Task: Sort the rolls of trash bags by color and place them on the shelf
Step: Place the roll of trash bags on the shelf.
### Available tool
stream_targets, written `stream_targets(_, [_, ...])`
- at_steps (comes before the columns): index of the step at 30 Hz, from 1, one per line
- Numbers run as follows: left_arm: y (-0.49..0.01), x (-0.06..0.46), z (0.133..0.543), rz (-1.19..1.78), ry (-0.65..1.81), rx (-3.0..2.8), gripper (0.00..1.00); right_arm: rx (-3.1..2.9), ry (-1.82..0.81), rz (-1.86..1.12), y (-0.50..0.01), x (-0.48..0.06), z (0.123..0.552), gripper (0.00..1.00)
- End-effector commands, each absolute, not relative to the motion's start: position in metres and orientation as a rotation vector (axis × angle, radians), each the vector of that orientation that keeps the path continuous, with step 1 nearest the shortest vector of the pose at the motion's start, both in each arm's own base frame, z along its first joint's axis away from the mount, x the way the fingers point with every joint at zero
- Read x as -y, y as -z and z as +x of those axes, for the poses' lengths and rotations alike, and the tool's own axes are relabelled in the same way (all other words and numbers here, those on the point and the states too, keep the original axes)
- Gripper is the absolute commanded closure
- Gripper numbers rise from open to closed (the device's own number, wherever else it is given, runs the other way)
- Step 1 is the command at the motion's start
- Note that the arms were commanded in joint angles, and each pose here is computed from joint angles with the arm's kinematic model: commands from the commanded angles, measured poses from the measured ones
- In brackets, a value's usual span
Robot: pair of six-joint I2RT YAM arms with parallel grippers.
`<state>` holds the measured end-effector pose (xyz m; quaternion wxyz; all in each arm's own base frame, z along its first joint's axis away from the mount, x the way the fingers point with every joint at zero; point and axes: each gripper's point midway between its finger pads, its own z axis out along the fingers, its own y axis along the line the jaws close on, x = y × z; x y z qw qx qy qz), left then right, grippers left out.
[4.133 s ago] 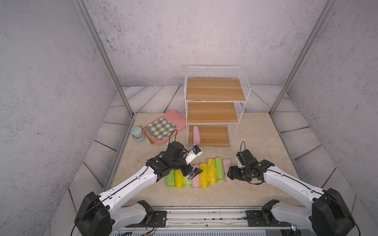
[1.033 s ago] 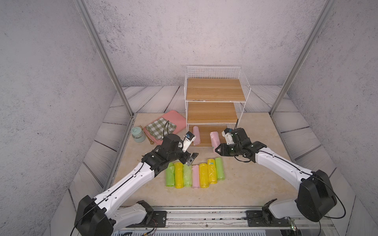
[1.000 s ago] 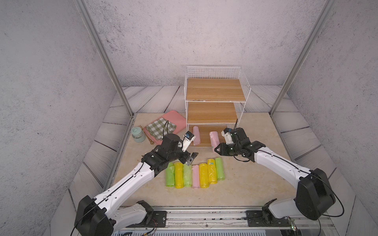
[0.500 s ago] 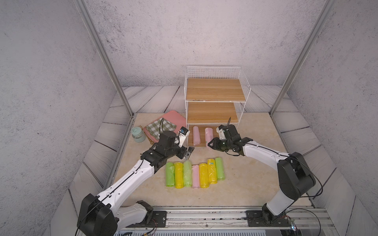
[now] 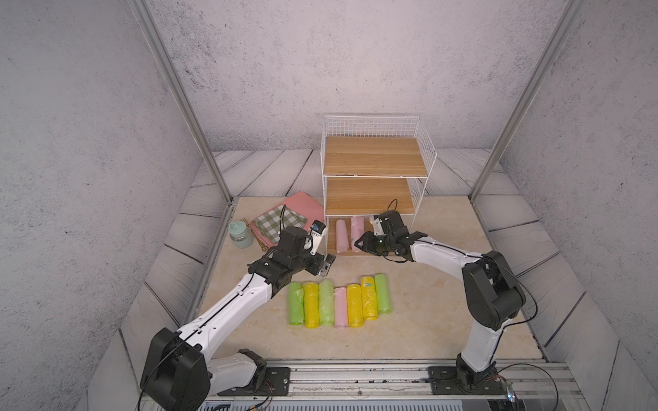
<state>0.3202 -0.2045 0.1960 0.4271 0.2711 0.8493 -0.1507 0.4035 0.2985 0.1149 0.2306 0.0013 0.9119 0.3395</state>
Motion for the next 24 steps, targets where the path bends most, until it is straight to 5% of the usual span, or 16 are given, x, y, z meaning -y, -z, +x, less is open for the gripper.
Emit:
stream_targets(1, [-0.197,0.201,0.327,0.647,0.366,-2.119,0.03,-2.478,-0.940,0.036,-0.112,-0.302,0.424,1.00])
stream_targets(24, [-0.188,0.195,0.331,0.627,0.330,-2.138,0.03,-2.470,-0.958,0.098,-0.082,-0.298,0.446,0.94])
